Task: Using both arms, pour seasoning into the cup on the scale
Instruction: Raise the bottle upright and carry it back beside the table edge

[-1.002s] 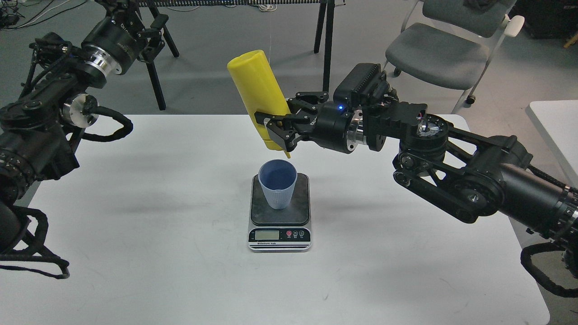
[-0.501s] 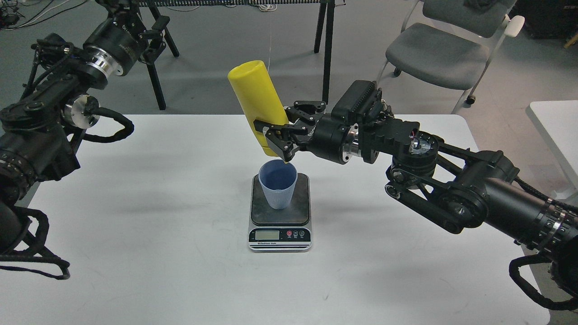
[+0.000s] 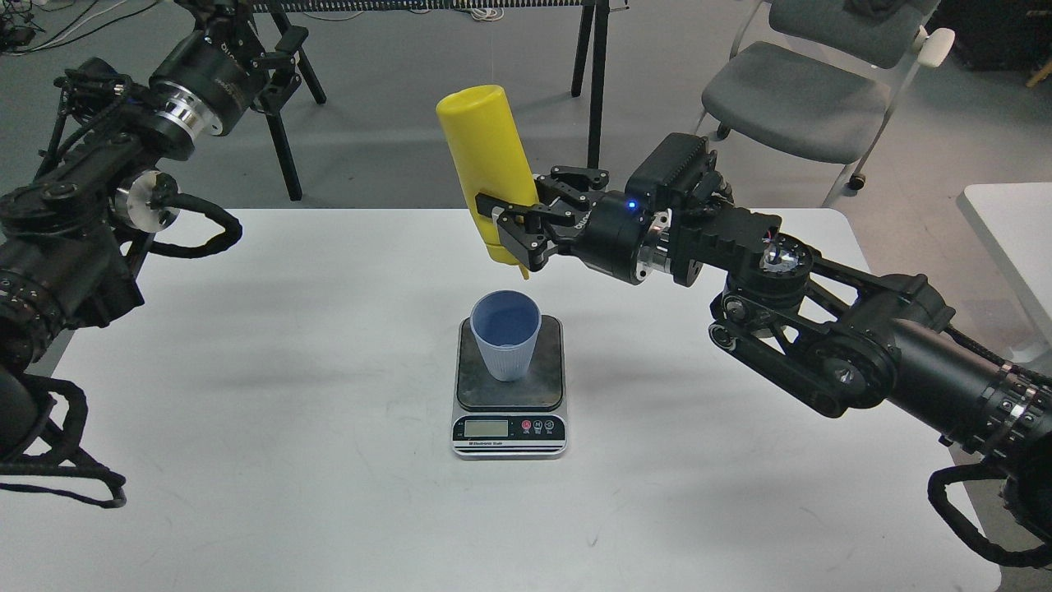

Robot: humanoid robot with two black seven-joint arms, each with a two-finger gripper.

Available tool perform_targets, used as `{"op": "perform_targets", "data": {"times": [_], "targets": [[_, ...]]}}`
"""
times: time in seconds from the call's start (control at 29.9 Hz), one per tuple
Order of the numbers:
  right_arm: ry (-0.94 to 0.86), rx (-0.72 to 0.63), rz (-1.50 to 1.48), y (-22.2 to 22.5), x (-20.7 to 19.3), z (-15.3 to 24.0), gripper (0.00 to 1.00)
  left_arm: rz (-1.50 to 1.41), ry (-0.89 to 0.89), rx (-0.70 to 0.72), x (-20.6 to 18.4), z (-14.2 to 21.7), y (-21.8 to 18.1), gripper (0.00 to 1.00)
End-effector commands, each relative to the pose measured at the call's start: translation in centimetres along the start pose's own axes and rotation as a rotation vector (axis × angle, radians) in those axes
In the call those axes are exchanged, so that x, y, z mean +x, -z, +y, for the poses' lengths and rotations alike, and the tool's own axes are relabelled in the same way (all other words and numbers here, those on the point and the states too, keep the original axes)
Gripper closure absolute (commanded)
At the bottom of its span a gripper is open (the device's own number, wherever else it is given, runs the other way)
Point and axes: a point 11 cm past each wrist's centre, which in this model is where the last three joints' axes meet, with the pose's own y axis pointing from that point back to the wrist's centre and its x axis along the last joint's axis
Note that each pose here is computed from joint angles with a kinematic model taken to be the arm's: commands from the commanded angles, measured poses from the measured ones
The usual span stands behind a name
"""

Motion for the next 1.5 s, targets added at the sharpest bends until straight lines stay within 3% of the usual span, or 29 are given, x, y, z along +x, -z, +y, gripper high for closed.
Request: {"op": "perform_targets", "data": {"times": [0.0,0.3,0.6,0.83,1.17,1.47], "targets": [[-0.048,-0.047,-0.189,-1.5,1.5,0.4,0.65,-0.001,-0.001,0.002,0.1,0.1,0.1,0.08],[-0.12,-0.072,-0.8,-5.5,3.4,2.8,0.65,-0.007,0.002,0.005,0.0,0.0,0.1,0.08],[-0.212,0.043,-1.281,-10.1,7.1,10.4,0.64,-0.013,0.007,0.013,-0.1,0.1,0.3,0.08],[-0.489,0.006,-1.519,-15.6,8.9,16.9,0.64,-0.013,0.006,0.014,0.0,0.1,0.3,0.08],[-0.834,-0.028,-1.899,-19.7,2.6,23.3,0.64,-0.014,0.002,0.026,0.1,0.4,0.8,0.08],[-1.076,0.062,-2.17,-18.7,-3.5,24.3,0.63,-0.013,0.002,0.031,0.1,0.6,1.1,0.08]]}}
